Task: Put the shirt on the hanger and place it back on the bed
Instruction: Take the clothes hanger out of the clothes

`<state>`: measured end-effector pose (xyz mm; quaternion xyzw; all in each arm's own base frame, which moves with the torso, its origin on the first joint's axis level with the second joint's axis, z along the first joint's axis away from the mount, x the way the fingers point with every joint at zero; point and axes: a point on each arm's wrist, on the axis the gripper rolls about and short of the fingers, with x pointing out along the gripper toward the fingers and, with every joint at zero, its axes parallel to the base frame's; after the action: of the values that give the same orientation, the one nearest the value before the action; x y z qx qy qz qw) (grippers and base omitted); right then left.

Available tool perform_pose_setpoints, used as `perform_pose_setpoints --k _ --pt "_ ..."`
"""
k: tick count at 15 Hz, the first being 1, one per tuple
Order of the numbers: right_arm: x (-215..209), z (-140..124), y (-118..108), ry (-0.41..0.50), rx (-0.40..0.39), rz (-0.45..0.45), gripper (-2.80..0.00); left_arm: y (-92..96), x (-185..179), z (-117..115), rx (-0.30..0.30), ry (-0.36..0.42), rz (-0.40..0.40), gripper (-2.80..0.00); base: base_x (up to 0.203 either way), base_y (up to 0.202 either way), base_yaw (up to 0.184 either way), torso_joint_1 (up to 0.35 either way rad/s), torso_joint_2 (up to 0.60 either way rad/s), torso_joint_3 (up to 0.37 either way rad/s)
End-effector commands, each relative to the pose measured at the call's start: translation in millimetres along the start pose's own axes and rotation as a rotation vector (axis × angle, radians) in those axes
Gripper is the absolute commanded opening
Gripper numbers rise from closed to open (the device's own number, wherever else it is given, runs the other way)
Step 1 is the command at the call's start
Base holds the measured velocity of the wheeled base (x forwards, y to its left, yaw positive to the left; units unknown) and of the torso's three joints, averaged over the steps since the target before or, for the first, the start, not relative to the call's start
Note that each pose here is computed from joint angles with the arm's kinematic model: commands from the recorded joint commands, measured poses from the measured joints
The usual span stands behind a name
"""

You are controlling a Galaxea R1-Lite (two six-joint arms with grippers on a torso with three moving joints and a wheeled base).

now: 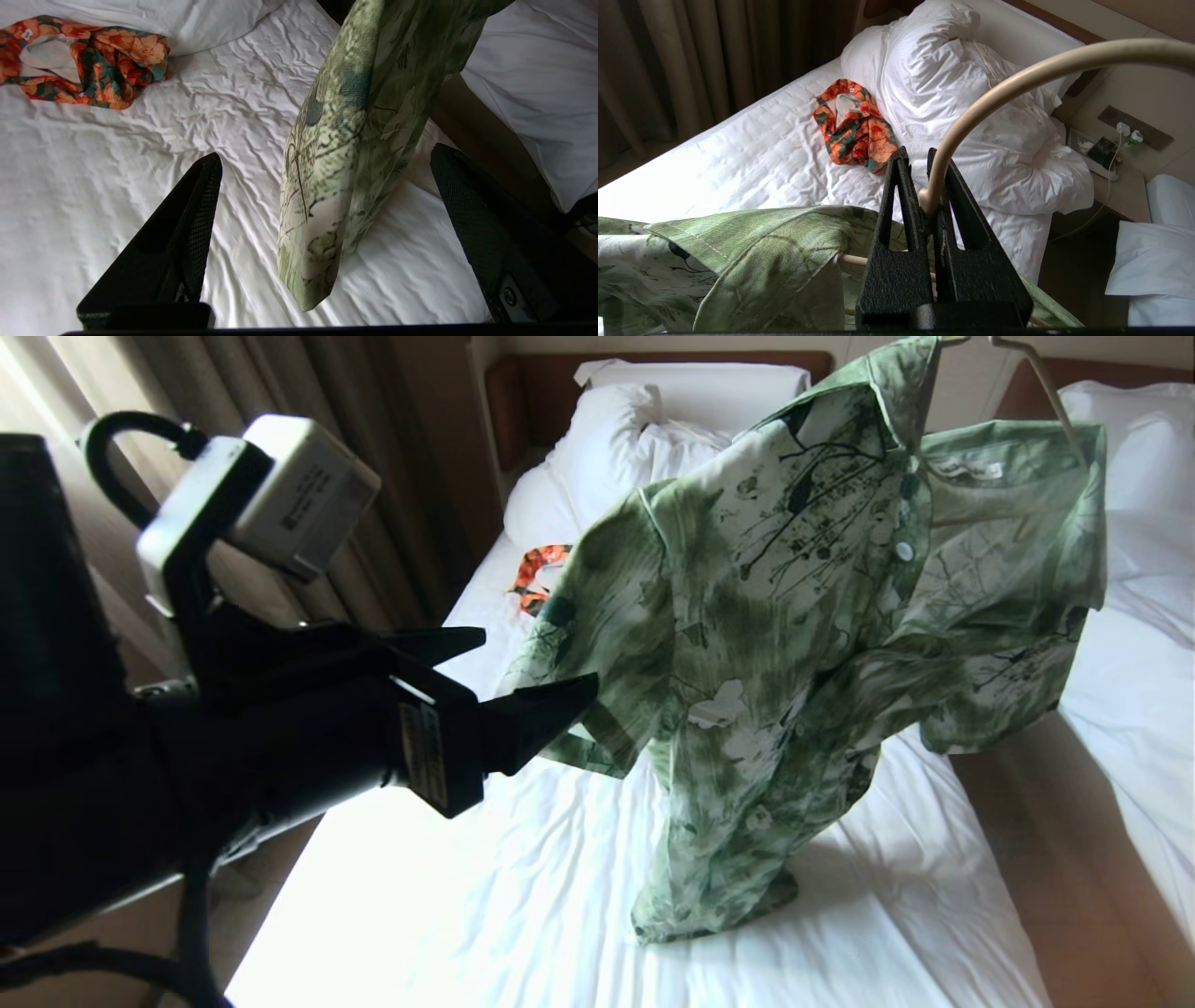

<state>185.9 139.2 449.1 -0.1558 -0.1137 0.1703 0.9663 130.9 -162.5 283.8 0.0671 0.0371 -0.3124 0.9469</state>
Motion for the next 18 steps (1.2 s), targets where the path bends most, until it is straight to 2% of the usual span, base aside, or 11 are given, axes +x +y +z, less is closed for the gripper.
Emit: perform_pose_setpoints --k 1,2,3,8,11,13,15,18 --pt "-0.8 0.5 -0.4 -0.001 -0.003 -0.002 -2.80 -5.1 13.1 -6.8 0.012 0.035 0.004 0.00 0.000 0.000 0.000 0.000 0.00 0.000" --pt "-1.1 0.8 -0.2 -0.002 -0.002 0.000 -2.80 -5.7 15.6 -9.0 0.021 0.043 0.009 0.00 0.000 0.000 0.000 0.000 0.00 0.000" --pt "-1.5 1.0 -0.4 -0.003 -0.002 -0.001 -2.80 -6.2 16.0 -9.6 0.028 0.045 0.006 -2.80 0.000 0.000 0.000 0.000 0.00 0.000" --pt "-1.5 0.1 -0.1 0.000 -0.003 0.001 -2.80 -5.0 14.1 -6.0 0.025 0.016 0.012 -2.80 0.000 0.000 0.000 0.000 0.00 0.000" --pt "-1.6 0.4 0.6 -0.001 -0.002 0.003 -2.80 -0.7 1.0 -4.1 0.009 -0.003 0.012 -2.80 0.000 0.000 0.000 0.000 0.00 0.000" --pt "-2.8 0.9 -1.3 -0.001 -0.002 -0.005 -2.80 2.7 -9.3 -13.1 0.006 0.028 0.012 -2.80 0.000 0.000 0.000 0.000 0.00 0.000" --pt "-5.3 3.7 -3.3 -0.012 0.001 -0.010 -2.80 7.6 -9.3 -27.0 -0.042 0.077 0.038 -2.80 0.000 0.000 0.000 0.000 0.00 0.000" --pt "-7.7 5.6 -6.8 -0.020 0.003 -0.021 -2.80 15.1 -11.0 -41.2 -0.073 0.114 0.027 -2.80 0.000 0.000 0.000 0.000 0.00 0.000"
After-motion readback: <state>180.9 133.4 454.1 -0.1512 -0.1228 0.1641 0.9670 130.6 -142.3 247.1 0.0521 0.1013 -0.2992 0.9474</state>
